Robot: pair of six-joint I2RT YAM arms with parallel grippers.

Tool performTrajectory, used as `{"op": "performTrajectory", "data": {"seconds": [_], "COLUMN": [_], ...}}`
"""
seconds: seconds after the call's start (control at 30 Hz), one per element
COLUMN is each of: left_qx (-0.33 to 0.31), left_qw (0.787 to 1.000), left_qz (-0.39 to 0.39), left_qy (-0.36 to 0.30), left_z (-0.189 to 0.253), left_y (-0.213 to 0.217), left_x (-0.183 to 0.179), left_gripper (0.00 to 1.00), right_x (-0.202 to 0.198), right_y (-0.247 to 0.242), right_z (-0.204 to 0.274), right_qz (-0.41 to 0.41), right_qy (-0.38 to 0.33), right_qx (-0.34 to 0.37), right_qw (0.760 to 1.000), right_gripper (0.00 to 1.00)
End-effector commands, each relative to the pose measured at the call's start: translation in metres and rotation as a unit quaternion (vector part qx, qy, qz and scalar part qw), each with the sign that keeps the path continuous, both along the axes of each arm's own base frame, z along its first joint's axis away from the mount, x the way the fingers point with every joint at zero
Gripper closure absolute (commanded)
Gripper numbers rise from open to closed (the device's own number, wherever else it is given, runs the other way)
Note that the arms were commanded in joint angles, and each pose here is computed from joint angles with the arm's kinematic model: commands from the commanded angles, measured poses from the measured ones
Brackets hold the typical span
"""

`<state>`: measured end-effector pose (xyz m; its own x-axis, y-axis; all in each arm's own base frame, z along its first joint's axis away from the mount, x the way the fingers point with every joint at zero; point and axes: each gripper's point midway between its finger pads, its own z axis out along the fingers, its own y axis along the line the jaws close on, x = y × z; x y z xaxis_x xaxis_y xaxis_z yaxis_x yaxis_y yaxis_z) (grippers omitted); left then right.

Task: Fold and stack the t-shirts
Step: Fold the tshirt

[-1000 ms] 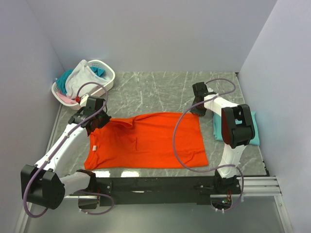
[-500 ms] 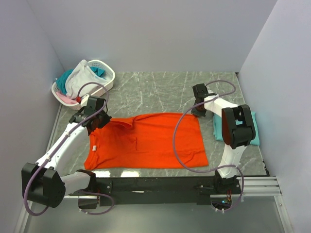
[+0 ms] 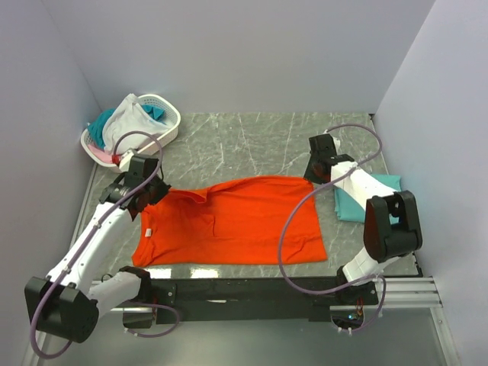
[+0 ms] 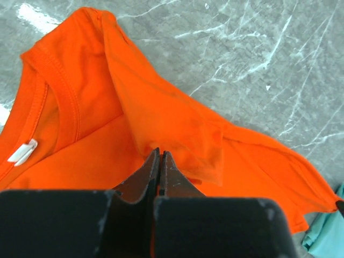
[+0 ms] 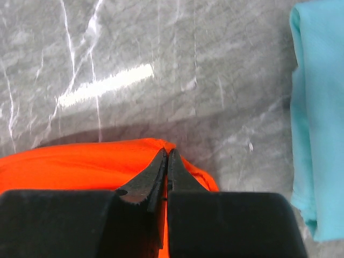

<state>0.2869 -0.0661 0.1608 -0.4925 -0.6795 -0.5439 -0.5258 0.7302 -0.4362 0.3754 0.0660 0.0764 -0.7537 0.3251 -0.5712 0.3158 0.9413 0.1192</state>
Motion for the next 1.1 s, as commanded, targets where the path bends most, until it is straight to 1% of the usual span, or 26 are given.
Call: {"op": "performTrajectory", "data": {"seconds": [0.0,0.23,0.37,0.67,0.9,1.03,1.07], "left_qx": [-0.004,-0.008,-0.004,-0.02,-0.043,-0.04,-0.04], "left_qw": [1.0,0.999,0.999,0.997,0.994,0.991,0.991], "left_qz": [0.017,0.031,0.046,0.072,0.097,0.111,0.115], "left_qy": [-0.011,-0.006,-0.002,-0.006,0.027,0.065,0.064], "left_z": [0.01,0.01,0.007,0.012,0.007,0.002,0.004], "left_y": [0.006,0.012,0.019,0.027,0.028,0.034,0.036], "left_x": [-0.011,-0.03,-0.041,-0.063,-0.088,-0.114,-0.118], "left_gripper": [0.99,0.99,0.99,0.99,0.99,0.99,0.99], "right_x": [-0.007,-0.03,-0.042,-0.051,-0.053,-0.053,-0.052], "right_y": [0.001,-0.008,-0.011,-0.009,-0.004,0.0,0.001], "right_z": [0.018,0.033,0.032,0.037,0.038,0.041,0.043], "right_qz": [0.014,0.013,0.019,0.034,0.055,0.065,0.066], "right_qy": [-0.029,-0.045,-0.04,-0.047,-0.049,-0.053,-0.056], "right_qx": [-0.005,-0.014,-0.019,-0.013,-0.005,0.002,0.003], "right_qw": [0.999,0.999,0.999,0.998,0.997,0.996,0.996], "right_gripper": [1.0,1.0,1.0,1.0,1.0,1.0,1.0]}}
